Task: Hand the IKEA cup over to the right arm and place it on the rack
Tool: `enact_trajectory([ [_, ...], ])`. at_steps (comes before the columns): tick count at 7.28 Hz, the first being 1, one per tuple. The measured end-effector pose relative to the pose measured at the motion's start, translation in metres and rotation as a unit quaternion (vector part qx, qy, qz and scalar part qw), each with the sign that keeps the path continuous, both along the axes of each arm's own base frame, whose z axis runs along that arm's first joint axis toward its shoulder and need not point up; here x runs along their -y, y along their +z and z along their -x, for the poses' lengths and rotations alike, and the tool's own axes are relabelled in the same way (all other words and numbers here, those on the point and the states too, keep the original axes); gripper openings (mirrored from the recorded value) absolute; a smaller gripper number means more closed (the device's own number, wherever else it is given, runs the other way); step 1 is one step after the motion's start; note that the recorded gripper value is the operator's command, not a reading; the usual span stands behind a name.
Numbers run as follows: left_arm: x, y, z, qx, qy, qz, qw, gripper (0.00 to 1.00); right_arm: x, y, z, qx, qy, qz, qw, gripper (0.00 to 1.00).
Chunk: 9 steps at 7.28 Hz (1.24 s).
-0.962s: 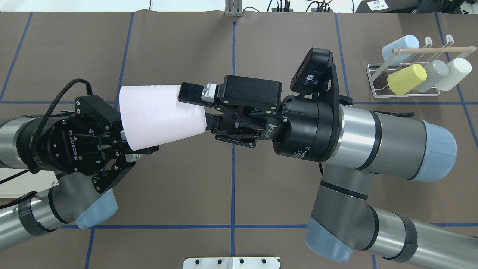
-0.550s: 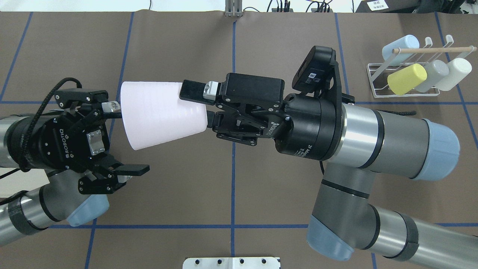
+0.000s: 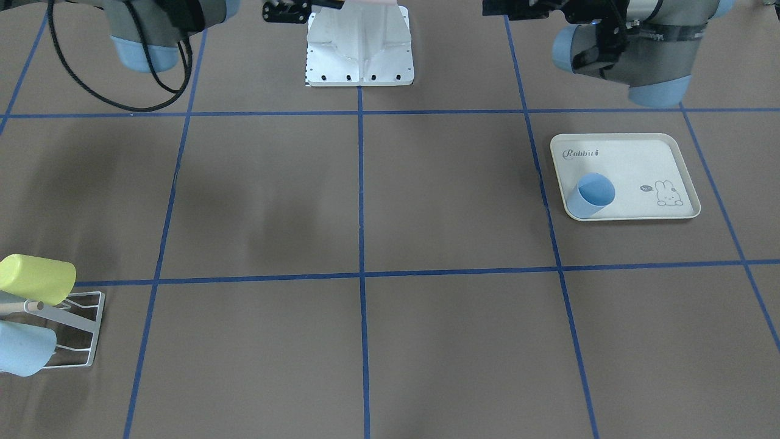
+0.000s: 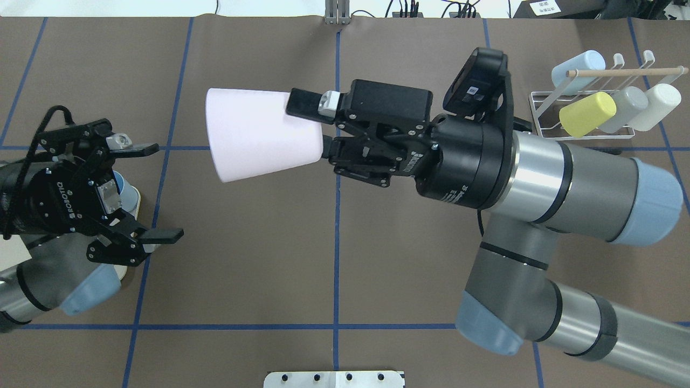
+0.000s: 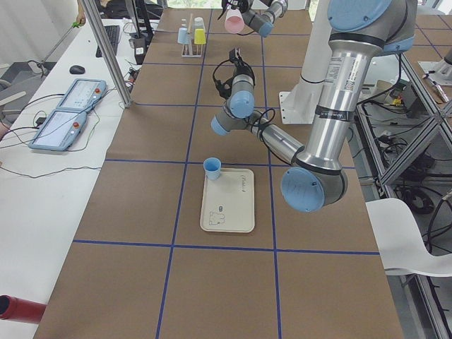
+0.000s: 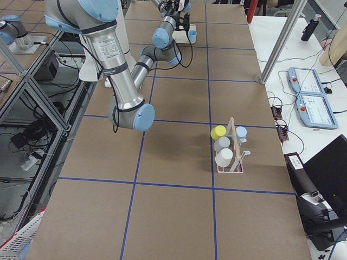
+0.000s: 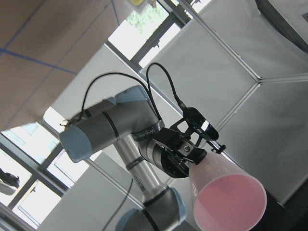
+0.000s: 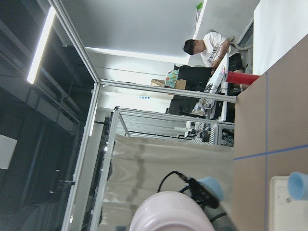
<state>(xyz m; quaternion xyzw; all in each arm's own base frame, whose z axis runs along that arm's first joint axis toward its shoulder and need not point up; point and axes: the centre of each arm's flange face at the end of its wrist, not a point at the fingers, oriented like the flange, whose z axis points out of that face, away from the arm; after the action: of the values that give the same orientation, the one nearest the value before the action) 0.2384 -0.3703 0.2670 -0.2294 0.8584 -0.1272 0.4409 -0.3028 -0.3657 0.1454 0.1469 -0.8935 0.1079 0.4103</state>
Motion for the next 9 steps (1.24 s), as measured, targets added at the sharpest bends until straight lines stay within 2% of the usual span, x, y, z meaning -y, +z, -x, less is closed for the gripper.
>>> enact_trajectory([
  [1,0.02,0.009,0.005,0.066,-0.043,-0.025,0.9966,1.0,0.014,0.032,-0.017,-0.049,0.033,-0.009,0.9982,0.34],
  [2,0.044,0.022,0.014,0.135,-0.089,-0.05,0.9856,1.0,0.032,0.058,-0.036,-0.108,0.064,-0.016,0.992,0.34],
  [3,0.071,0.034,0.029,0.208,-0.123,-0.085,0.9666,1.0,0.053,0.073,-0.055,-0.178,0.088,-0.021,0.98,0.34],
  [5,0.108,0.053,0.05,0.313,-0.15,-0.142,0.9271,1.0,0.095,0.088,-0.088,-0.294,0.118,-0.008,0.9485,0.34],
  [6,0.124,0.062,0.058,0.355,-0.155,-0.159,0.9081,1.0,0.116,0.098,-0.103,-0.354,0.137,0.001,0.9251,0.34],
  [7,0.136,0.071,0.065,0.389,-0.158,-0.171,0.8913,1.0,0.135,0.104,-0.113,-0.412,0.15,0.001,0.8986,0.34],
  [9,0.157,0.09,0.072,0.463,-0.167,-0.197,0.8481,1.0,0.17,0.113,-0.133,-0.525,0.151,-0.009,0.8374,0.33],
])
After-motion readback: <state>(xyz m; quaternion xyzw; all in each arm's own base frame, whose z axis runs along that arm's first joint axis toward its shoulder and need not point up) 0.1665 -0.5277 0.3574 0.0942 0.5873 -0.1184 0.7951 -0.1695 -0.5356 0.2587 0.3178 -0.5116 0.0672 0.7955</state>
